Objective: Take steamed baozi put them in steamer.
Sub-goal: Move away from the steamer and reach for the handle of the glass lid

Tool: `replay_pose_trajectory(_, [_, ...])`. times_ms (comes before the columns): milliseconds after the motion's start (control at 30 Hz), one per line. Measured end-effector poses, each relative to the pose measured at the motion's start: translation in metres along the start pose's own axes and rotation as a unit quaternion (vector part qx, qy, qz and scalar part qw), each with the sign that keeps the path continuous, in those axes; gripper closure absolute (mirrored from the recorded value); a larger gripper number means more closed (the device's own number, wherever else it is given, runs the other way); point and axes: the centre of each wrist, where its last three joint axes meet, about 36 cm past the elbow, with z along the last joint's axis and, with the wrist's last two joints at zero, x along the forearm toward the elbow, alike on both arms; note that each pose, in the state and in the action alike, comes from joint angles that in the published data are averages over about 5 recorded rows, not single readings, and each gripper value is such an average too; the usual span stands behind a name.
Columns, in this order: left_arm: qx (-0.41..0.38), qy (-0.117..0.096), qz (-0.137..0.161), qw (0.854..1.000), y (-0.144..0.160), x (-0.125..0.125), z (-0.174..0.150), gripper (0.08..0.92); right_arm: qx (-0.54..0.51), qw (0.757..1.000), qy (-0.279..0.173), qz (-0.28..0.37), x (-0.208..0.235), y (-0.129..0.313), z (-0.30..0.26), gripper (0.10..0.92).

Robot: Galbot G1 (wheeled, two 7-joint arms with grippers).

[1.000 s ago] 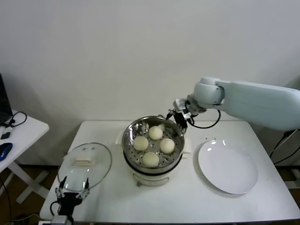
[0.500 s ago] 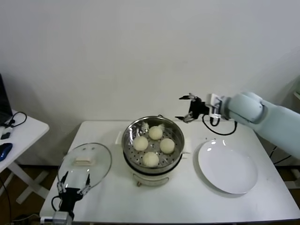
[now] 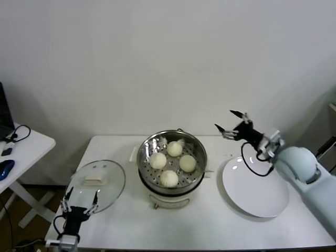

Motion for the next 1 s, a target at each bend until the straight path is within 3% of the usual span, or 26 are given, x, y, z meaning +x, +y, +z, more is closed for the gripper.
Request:
replay_pose_trajectory(300, [-0.047, -0.019, -0.014, 0.999, 0.000, -0.006, 0.009, 0.177, -0.119, 0.988, 0.008, 0.096, 0.092, 0.045, 0.113, 0.200])
replay_pose_trajectory(533, [-0.110, -0.042, -0.053, 0.992, 0.005, -0.013, 0.017, 0.177, -0.173, 0.975, 0.007, 0.142, 0.144, 0.094, 0.163, 0.200])
replay_pose_trajectory(767, [-0.215, -0.075, -0.082, 0.970, 0.007, -0.025, 0.029, 0.177, -0.202, 0.963, -0.011, 0.178, 0.160, 0.129, 0.183, 0.200])
replay_pose_trajectory(1000, [-0.324, -0.111, -0.071, 0.937, 0.011, -0.036, 0.048, 0.177, -0.217, 0.955, -0.024, 0.199, 0.166, 0.151, 0.188, 0.200])
